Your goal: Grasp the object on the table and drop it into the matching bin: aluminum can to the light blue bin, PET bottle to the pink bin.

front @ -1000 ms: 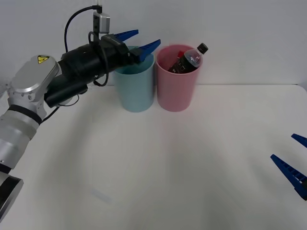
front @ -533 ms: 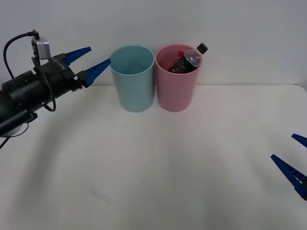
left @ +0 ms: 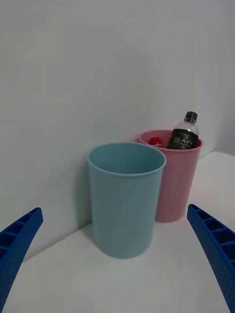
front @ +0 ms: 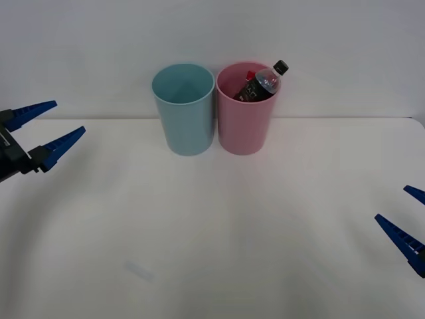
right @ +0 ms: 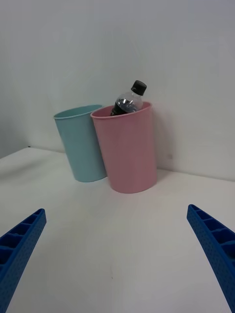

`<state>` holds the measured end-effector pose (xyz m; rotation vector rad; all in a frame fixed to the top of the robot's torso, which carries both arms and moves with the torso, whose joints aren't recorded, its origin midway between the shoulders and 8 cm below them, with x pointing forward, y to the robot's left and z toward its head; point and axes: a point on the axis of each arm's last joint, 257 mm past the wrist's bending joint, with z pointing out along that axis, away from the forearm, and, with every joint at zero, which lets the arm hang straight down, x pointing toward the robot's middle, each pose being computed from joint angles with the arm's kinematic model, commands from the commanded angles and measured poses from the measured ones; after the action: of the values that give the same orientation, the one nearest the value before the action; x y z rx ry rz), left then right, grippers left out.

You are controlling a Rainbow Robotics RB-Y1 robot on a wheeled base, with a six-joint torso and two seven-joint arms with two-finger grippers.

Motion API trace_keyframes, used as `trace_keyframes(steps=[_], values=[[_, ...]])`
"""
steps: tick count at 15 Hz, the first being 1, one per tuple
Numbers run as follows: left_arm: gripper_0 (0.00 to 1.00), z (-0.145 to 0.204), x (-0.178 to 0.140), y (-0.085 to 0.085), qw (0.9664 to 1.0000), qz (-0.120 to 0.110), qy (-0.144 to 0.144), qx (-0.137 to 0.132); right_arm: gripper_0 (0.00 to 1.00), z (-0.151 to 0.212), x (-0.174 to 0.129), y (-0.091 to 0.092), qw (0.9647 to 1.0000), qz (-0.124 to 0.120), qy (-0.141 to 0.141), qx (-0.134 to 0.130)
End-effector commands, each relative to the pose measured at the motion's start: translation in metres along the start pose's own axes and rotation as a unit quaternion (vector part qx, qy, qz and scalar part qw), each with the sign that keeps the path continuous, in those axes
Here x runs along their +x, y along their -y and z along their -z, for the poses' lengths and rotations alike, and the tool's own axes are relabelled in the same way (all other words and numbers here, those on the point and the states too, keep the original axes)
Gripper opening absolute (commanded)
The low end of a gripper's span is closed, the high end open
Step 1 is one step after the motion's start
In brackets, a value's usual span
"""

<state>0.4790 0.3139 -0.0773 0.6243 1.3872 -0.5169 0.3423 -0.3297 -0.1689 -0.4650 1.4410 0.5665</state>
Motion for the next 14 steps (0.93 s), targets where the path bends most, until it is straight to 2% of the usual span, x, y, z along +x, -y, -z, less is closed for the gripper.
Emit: trace_keyframes(steps=[1, 4, 8, 11, 14], values=[[1.0, 0.035, 0.011, 0.007, 0.9997, -0.007, -0.018, -0.011, 1.0, 0.0, 0.0, 0.0, 1.0, 0.0, 0.0, 0.0], [1.0, 0.065, 0.021, 0.018, 0.9992, -0.003, -0.033, -0.023, 1.0, 0.0, 0.0, 0.0, 1.0, 0.0, 0.0, 0.0], [1.0, 0.095, 0.033, 0.024, 0.998, 0.004, -0.05, -0.04, 1.0, 0.0, 0.0, 0.0, 1.0, 0.0, 0.0, 0.0], [1.0, 0.107, 0.041, 0.027, 0.9972, 0.009, -0.058, -0.046, 1.0, 0.0, 0.0, 0.0, 1.0, 0.0, 0.0, 0.0], [1.0, 0.107, 0.046, 0.034, 0.997, 0.017, -0.063, -0.041, 1.0, 0.0, 0.0, 0.0, 1.0, 0.0, 0.0, 0.0]])
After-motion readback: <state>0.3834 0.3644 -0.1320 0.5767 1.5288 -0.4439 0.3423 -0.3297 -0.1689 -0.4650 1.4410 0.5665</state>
